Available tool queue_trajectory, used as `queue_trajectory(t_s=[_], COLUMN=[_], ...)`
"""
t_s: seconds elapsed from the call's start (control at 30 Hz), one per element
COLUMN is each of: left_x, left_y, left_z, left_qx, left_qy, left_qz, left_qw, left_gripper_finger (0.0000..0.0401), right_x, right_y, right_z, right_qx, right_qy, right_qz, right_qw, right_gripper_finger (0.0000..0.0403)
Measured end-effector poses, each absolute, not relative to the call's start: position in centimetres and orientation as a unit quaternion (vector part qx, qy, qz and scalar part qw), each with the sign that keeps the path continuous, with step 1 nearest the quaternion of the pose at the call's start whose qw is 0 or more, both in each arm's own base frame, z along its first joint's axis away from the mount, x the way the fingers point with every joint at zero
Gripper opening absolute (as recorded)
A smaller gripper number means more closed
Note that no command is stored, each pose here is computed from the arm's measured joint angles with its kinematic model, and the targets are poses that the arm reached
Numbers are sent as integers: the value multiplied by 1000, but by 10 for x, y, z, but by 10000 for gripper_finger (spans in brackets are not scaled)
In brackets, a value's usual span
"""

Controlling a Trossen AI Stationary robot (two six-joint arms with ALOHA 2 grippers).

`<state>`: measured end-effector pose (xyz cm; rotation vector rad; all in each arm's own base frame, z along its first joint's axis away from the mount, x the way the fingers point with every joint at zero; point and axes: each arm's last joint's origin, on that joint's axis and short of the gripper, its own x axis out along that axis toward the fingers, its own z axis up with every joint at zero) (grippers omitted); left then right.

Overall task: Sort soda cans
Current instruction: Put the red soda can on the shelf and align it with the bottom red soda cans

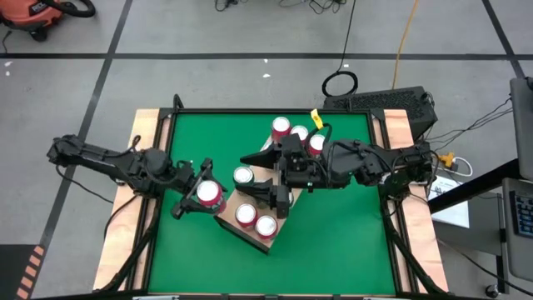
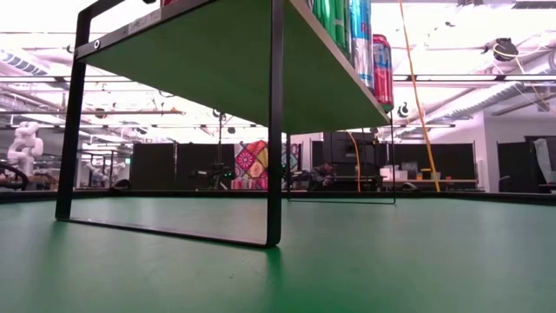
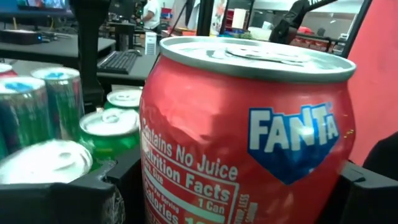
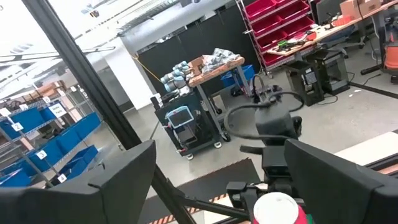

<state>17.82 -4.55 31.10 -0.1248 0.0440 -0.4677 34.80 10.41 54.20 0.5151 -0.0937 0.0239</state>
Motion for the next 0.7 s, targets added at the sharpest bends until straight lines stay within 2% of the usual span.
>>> queue_trajectory(t_s=[0.33,0.7], left_x=[181,197], left_y=[-53,-57], left_z=[288,271], left_qx=[-58,-16], left_qy=[18,62], left_qz=[-183,-182], left_qw=[981,981], left_gripper_finger=[295,295], right_x=[348,349], right_y=[104,104], right_z=[542,542], right_qx=[253,261], right_qy=[-46,-46], right_qz=[12,12], right_qw=[966,964], right_gripper_finger=[343,343])
